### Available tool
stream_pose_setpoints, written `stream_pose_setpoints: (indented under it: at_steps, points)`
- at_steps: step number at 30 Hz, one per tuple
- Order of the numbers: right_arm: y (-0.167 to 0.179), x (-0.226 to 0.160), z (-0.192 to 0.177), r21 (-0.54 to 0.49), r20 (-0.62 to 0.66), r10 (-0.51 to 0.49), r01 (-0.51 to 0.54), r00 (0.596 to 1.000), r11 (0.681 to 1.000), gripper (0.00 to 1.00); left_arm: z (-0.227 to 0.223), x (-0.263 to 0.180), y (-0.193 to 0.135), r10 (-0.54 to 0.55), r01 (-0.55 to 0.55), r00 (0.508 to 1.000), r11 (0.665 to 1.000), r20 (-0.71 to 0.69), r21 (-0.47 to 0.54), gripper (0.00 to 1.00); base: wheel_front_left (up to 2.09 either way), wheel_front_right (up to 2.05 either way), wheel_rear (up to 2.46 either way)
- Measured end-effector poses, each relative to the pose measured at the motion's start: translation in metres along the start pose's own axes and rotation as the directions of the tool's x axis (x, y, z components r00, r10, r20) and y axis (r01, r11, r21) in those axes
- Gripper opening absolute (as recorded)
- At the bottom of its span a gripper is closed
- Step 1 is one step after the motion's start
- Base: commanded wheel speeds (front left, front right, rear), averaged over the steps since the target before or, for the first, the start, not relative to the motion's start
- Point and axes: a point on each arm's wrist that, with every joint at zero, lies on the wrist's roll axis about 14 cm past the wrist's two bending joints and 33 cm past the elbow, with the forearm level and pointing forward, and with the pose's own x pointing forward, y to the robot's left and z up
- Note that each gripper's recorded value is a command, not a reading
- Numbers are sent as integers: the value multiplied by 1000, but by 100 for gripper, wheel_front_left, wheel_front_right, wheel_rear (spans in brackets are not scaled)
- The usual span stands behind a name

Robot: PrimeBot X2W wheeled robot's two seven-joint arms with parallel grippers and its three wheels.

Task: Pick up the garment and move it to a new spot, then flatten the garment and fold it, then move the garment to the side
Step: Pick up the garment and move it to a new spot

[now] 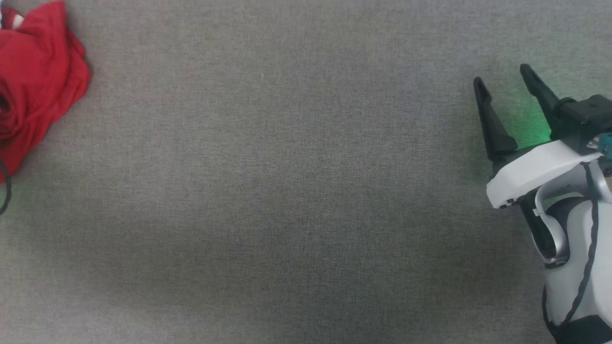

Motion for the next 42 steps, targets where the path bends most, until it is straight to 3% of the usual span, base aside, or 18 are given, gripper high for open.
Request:
stream_pose_setpoints:
  at_steps: [3, 4, 5, 6, 14, 18, 26, 35, 42]
  points:
    - [-1, 3, -5, -3, -15, -1, 1, 1000, 1000, 100, -6, 7, 0, 17, -18, 999, 1000, -47, -11, 100, 0, 0, 0]
    - [0, 4, -5, -3, -14, 1, -1, 1000, 1000, 100, -6, 7, 0, 18, -19, 999, 1000, -49, -13, 95, 0, 0, 0]
    - [0, 4, -5, -4, -15, 2, -2, 1000, 1000, 100, -6, 7, -1, 17, -18, 999, 1000, -50, -21, 25, 0, 0, 0]
    - [1, 4, -3, -3, -13, 3, -3, 1000, 1000, 100, -6, 6, -1, 13, -14, 999, 1000, -48, -20, 0, 0, 0, 0]
    - [2, -4, 17, 1, 32, -5, 5, 999, 1000, 100, 48, -26, -6, -48, 31, 979, 996, 196, 87, 0, 0, 0, 0]
    - [6, -13, 28, 21, 63, -9, 8, 998, 1000, 100, 109, -67, -11, -100, 43, 921, 987, 375, 157, 0, 0, 0, 0]
    - [16, -34, 54, 49, 128, -7, 1, 992, 999, 100, 192, -164, -20, -184, 33, 783, 966, 594, 256, 0, 0, 0, 0]
    - [25, -54, 79, 65, 192, -6, -7, 981, 998, 100, 223, -243, -38, -280, 56, 703, 938, 654, 341, 0, 0, 0, 0]
    - [4, -76, 95, 91, 248, -79, 58, 966, 994, 100, 208, -272, -88, -427, 139, 674, 875, 603, 464, 0, 0, 0, 0]
